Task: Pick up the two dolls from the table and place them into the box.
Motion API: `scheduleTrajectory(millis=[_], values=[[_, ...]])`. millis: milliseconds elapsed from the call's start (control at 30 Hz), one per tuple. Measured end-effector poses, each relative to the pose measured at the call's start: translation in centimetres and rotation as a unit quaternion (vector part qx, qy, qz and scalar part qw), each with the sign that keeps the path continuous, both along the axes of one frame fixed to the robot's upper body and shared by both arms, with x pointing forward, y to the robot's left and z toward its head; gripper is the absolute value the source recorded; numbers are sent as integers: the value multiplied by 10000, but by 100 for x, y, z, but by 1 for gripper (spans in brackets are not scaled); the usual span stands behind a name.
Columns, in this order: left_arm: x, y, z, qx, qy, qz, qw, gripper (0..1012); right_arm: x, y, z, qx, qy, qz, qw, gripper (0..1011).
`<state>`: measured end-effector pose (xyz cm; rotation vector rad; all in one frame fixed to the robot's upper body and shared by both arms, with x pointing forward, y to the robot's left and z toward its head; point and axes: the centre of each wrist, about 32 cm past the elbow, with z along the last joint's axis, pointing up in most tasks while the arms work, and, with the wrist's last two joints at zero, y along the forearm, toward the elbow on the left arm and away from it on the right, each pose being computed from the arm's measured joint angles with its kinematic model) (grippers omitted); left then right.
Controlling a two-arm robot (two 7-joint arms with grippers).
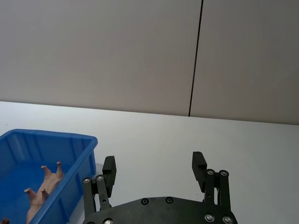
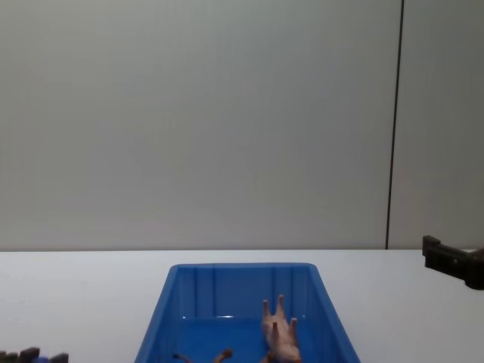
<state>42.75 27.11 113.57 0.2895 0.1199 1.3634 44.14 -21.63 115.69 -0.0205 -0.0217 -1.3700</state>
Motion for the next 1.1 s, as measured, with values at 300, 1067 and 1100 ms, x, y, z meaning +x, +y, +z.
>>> scheduleTrajectory(millis=[300,1067,1100], values=[[2,-19,64,-120,-515,-201,9984,234,0,0,0,0,0,0,10000,1001],[226,-102,332,-426,-1487,-1315,9792,119,0,0,0,0,0,0,10000,1001],[226,-102,332,-426,-1487,-1315,9792,113,0,0,0,1,0,0,10000,1001]])
